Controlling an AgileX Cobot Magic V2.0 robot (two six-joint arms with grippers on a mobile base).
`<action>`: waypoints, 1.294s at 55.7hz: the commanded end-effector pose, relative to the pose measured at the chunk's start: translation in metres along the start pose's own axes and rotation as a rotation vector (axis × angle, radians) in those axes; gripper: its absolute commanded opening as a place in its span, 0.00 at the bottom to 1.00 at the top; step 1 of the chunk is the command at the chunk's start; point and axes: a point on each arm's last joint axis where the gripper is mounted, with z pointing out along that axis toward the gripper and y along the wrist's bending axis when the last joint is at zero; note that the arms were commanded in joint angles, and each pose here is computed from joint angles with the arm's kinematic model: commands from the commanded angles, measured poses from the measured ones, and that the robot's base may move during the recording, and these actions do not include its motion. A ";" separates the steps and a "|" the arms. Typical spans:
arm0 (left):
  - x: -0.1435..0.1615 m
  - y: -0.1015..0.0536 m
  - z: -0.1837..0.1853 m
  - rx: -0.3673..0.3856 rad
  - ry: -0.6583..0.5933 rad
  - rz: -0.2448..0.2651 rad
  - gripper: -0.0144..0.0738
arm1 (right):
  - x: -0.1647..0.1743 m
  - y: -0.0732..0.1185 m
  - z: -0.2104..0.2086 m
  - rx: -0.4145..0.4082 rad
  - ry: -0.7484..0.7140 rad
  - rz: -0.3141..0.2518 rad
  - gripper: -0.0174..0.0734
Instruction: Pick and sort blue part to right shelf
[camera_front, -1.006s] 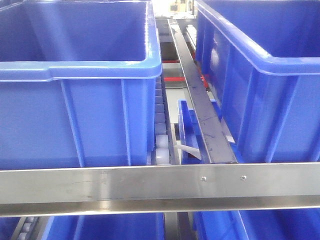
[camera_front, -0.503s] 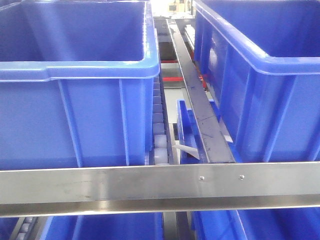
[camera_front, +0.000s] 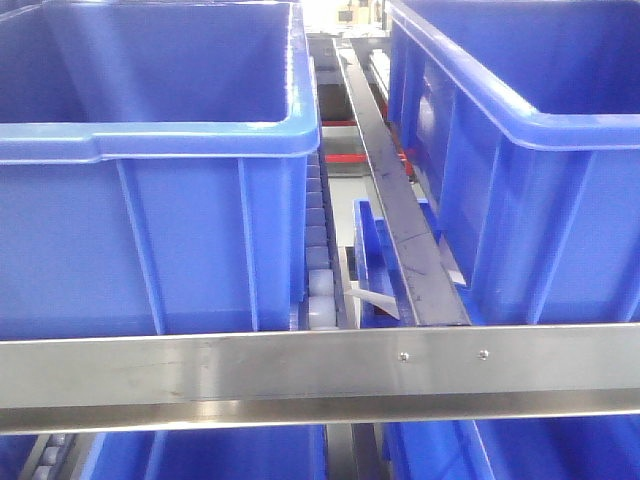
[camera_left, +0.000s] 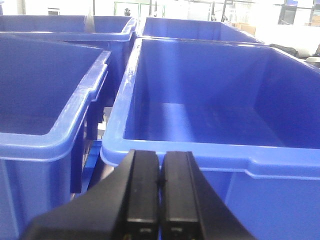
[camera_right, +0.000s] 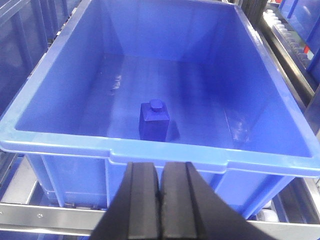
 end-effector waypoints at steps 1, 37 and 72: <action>0.001 0.000 -0.001 0.003 -0.080 -0.013 0.30 | -0.013 -0.001 -0.001 0.008 -0.105 0.015 0.23; 0.001 0.000 -0.001 0.003 -0.080 -0.013 0.30 | 0.086 0.002 0.026 0.017 -0.280 0.132 0.23; 0.001 0.000 -0.001 0.003 -0.079 -0.013 0.30 | 0.087 0.002 0.026 0.017 -0.277 0.132 0.23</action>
